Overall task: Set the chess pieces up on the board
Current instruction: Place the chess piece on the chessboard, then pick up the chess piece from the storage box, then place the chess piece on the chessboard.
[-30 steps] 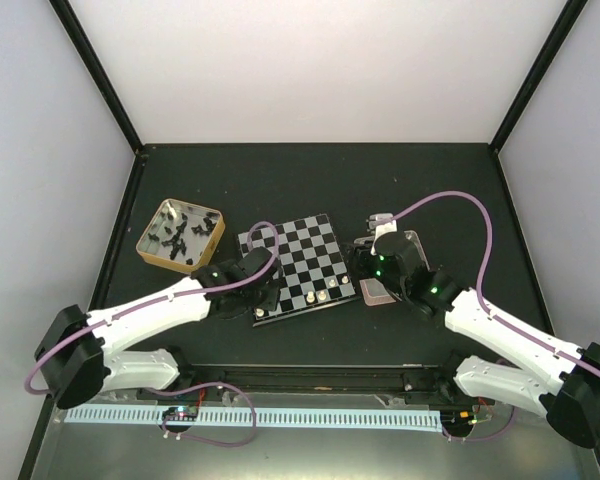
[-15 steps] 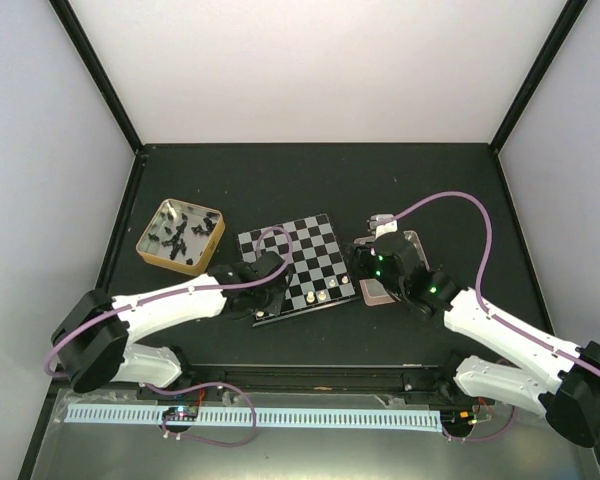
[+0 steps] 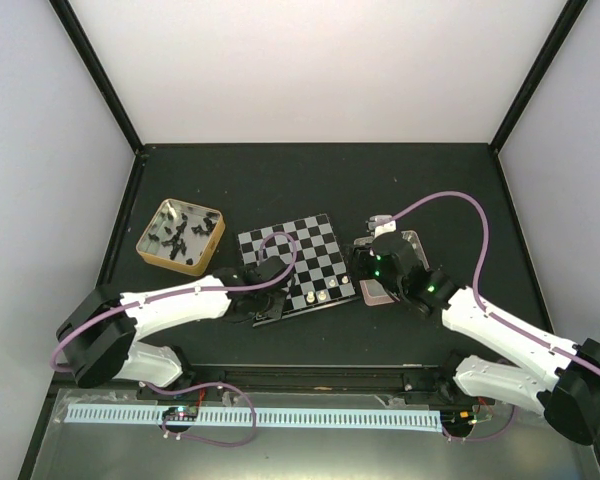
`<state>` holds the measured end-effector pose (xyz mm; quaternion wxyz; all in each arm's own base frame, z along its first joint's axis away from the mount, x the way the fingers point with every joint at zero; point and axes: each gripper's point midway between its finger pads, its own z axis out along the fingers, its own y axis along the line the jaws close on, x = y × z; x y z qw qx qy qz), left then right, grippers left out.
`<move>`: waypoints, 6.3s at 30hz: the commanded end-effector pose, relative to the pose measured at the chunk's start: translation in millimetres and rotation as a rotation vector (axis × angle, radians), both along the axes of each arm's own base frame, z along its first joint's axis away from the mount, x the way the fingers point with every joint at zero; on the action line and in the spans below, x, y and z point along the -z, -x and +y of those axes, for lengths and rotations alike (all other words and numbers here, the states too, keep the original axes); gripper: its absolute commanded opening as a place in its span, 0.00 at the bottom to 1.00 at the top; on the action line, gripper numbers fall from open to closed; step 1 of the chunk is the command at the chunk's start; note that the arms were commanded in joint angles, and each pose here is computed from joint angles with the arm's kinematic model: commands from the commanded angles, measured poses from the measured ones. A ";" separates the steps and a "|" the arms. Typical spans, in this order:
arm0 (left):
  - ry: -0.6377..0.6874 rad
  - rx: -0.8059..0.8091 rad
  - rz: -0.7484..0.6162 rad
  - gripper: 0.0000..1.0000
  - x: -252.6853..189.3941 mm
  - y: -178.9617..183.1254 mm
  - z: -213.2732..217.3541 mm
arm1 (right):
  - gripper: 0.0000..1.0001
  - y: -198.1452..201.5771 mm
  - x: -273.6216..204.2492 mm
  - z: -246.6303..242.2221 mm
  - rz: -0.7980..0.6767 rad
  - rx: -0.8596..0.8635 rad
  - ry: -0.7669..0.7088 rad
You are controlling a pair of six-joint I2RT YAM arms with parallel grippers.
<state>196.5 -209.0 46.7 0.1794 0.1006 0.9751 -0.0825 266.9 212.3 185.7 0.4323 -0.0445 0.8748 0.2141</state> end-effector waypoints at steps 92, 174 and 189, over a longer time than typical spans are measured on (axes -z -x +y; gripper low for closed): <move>0.627 0.013 -0.530 0.76 -219.6 -16.1 -2.4 | 0.08 -2.1 -29.5 42.2 -0.098 -0.489 -0.262; 0.141 -0.054 -0.018 0.03 -10.4 -30.8 34.6 | 0.62 1.3 -7.8 24.1 -0.102 -0.102 -0.054; 0.078 -0.036 0.056 0.14 6.3 -25.3 37.7 | 0.61 -1.8 -9.5 24.4 -0.100 -0.097 -0.034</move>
